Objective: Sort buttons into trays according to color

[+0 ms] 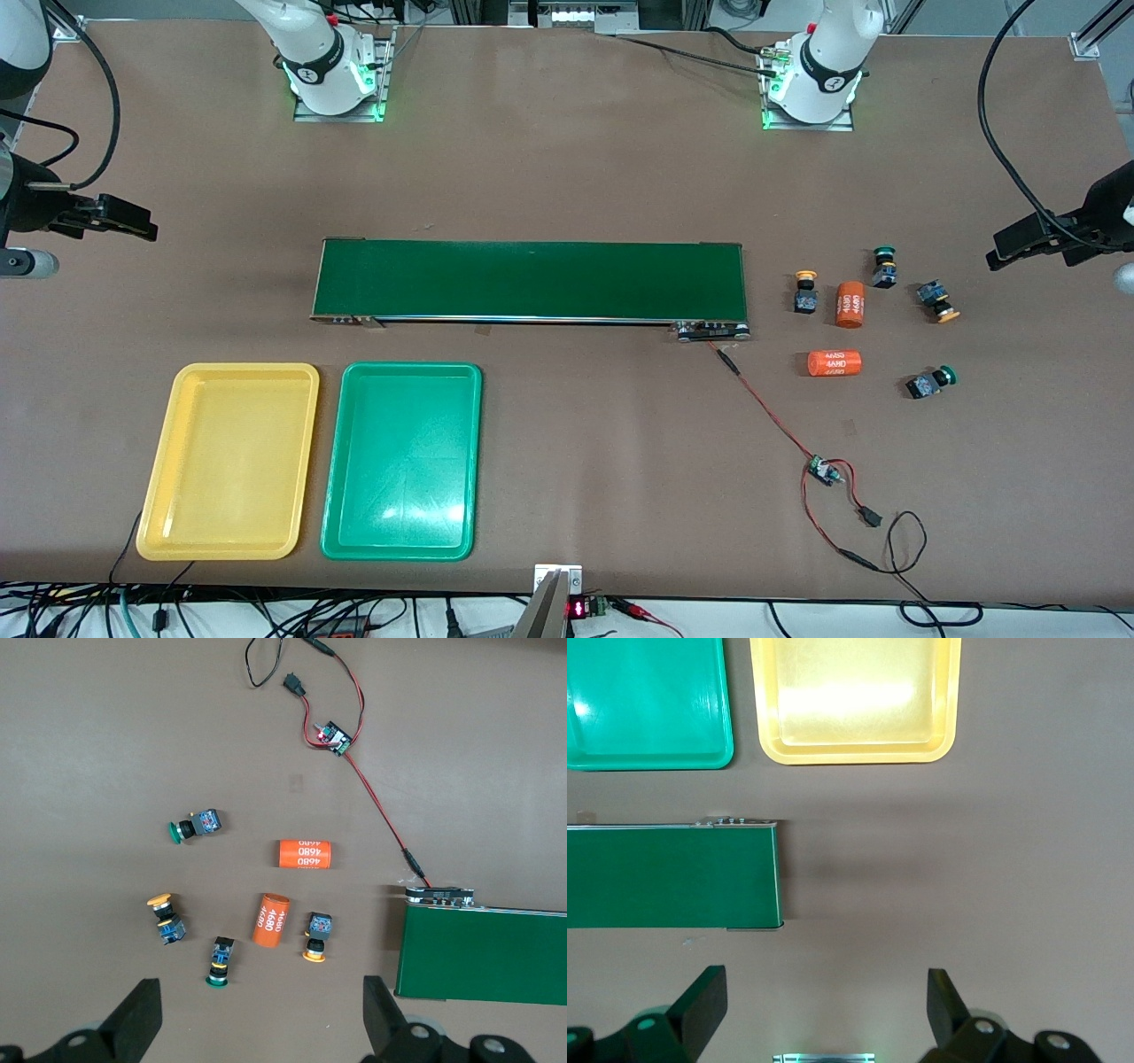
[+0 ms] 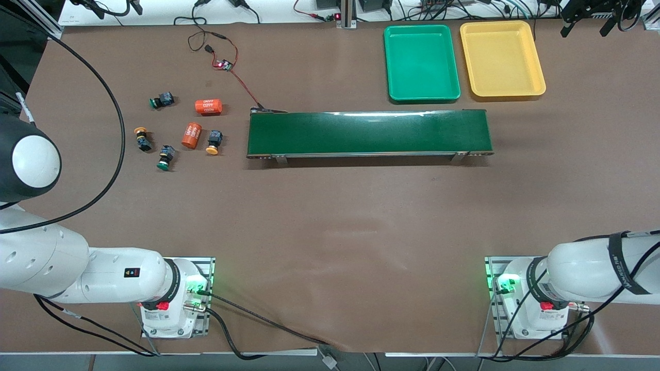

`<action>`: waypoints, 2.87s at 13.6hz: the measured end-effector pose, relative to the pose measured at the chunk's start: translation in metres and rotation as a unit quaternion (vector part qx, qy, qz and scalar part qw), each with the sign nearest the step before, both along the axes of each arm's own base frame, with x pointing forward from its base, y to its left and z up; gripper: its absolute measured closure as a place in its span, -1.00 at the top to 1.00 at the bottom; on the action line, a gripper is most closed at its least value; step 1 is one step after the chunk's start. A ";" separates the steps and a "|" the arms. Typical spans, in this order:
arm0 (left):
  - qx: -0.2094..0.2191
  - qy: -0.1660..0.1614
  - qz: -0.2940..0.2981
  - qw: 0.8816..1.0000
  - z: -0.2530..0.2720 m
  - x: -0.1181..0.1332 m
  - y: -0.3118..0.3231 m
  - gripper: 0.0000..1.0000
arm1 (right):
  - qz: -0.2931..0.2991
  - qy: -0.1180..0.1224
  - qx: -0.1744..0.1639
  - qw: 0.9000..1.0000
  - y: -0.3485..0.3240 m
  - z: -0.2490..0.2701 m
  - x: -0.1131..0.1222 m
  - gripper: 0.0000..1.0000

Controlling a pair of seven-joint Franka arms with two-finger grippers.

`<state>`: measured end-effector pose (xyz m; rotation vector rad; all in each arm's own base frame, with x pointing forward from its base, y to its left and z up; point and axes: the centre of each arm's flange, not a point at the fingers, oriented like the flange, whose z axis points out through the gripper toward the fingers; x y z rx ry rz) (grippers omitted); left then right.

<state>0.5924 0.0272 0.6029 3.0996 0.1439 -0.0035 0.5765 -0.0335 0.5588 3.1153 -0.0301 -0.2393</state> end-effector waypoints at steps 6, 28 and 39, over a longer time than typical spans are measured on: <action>0.000 0.001 0.002 1.000 0.000 0.000 0.002 1.00 | -0.003 0.000 0.000 1.000 -0.003 0.000 0.000 1.00; -0.091 0.157 -0.199 0.963 -0.277 0.053 0.019 1.00 | -0.004 0.001 0.002 1.000 -0.004 -0.001 0.000 1.00; -0.127 0.038 -0.506 0.852 -0.366 0.067 -0.023 1.00 | -0.022 0.007 0.006 1.000 -0.024 -0.008 0.001 1.00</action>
